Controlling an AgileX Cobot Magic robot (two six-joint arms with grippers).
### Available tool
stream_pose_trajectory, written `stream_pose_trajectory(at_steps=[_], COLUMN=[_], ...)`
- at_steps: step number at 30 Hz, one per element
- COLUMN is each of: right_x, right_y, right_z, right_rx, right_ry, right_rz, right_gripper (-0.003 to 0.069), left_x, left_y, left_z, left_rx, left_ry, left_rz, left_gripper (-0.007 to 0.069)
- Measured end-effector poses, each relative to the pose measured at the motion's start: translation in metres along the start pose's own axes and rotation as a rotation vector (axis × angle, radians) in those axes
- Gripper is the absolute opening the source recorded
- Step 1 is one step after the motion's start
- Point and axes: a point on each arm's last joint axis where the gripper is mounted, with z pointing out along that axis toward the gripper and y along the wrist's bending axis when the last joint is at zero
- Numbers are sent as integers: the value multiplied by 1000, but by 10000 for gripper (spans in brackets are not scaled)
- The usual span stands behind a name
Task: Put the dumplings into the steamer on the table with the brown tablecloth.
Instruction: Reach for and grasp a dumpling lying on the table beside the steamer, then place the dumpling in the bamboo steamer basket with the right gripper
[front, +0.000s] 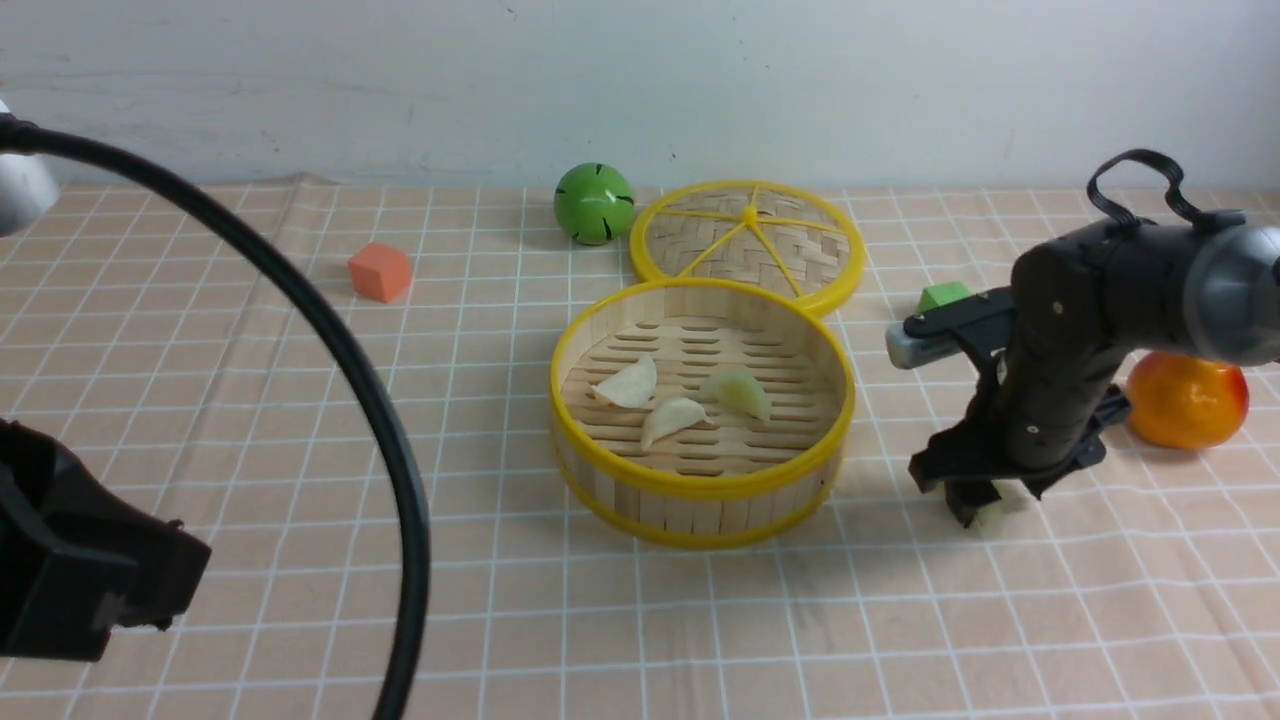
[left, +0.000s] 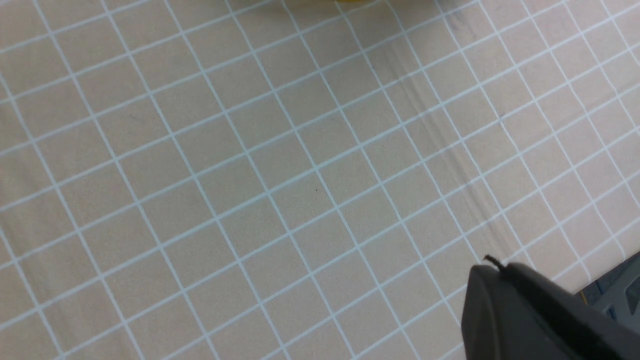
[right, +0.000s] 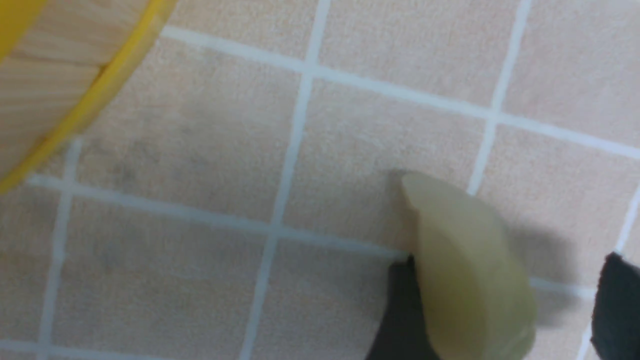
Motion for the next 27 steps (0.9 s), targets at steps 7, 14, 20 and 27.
stream_pose_trajectory(at_steps=[7, 14, 20, 27], right_x=[1, -27, -49, -48], right_y=[6, 41, 86, 122], right_z=[-5, -83, -105, -65], right_rx=[-69, -136, -188, -207], right_ry=[3, -172, -278, -202], right_rz=[-21, -130, -217, -284], right_gripper=[242, 245, 245, 245], left_x=[0, 0, 0, 6], left_y=[0, 0, 0, 1], left_z=[1, 1, 1, -5], left_rx=[0, -1, -3, 0], left_ry=[2, 3, 3, -16], left_rz=[0, 6, 15, 20], left_gripper=[-14, -13, -13, -13])
